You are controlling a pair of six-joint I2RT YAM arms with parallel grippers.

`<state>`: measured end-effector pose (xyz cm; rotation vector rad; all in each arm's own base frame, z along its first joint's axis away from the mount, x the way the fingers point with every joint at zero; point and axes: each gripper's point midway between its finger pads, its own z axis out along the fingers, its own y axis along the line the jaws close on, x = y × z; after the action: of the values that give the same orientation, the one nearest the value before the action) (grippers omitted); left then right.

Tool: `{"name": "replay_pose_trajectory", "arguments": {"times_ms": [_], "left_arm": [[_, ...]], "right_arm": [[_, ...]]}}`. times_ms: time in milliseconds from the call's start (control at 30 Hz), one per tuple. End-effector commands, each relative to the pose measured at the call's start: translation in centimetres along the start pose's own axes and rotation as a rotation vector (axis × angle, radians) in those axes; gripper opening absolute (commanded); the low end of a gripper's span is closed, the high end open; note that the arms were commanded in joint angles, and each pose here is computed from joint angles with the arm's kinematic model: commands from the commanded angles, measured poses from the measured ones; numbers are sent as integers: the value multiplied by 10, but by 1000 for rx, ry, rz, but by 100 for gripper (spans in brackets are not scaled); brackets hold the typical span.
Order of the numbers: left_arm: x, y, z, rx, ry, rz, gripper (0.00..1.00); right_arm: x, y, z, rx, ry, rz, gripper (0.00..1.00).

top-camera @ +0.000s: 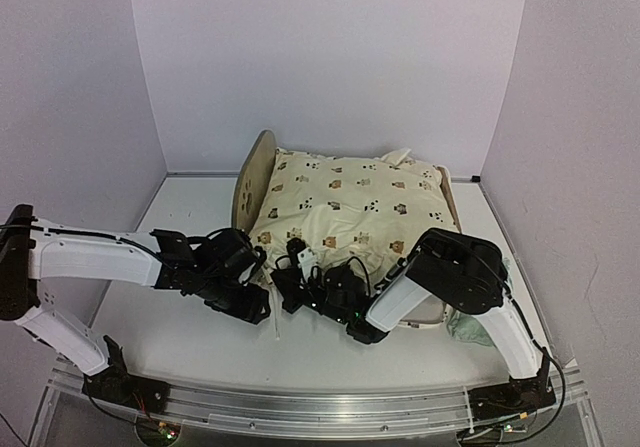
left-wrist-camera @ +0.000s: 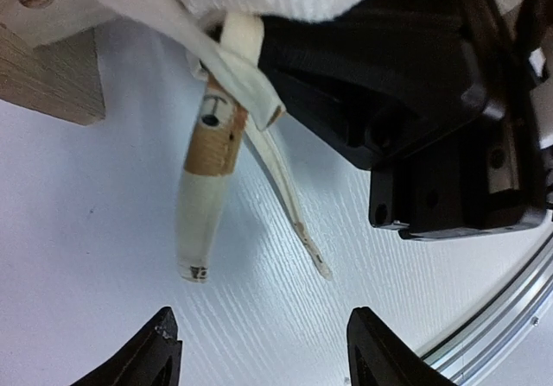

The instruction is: Set up the pet bed

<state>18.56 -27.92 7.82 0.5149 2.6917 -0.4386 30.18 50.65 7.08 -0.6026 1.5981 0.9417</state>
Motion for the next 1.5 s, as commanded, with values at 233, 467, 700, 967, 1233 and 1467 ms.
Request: {"name": "replay_pose_trajectory", "arguments": {"times_ms": [233,467,700,967,1233,1467], "left_arm": [[3,-32,43,8,-1,17,69],[3,-37,58,14,-46,-33,74],[6,-25,81,-80,-48,-41,58],[12,-13,92,-178,-36,-38,5],[17,1,74,-216,-44,-29,0],[13,28,42,-300,-92,-61,0]], "right_arm": [[-33,-2,-6,83,-79,64,0],[-29,-3,-8,93,-72,80,0],[-27,-3,-9,91,-68,93,0],[-27,-5,-11,101,-66,100,0],[-29,-8,-20,119,-62,81,0],[-25,-22,-35,202,-53,68,0]]}}
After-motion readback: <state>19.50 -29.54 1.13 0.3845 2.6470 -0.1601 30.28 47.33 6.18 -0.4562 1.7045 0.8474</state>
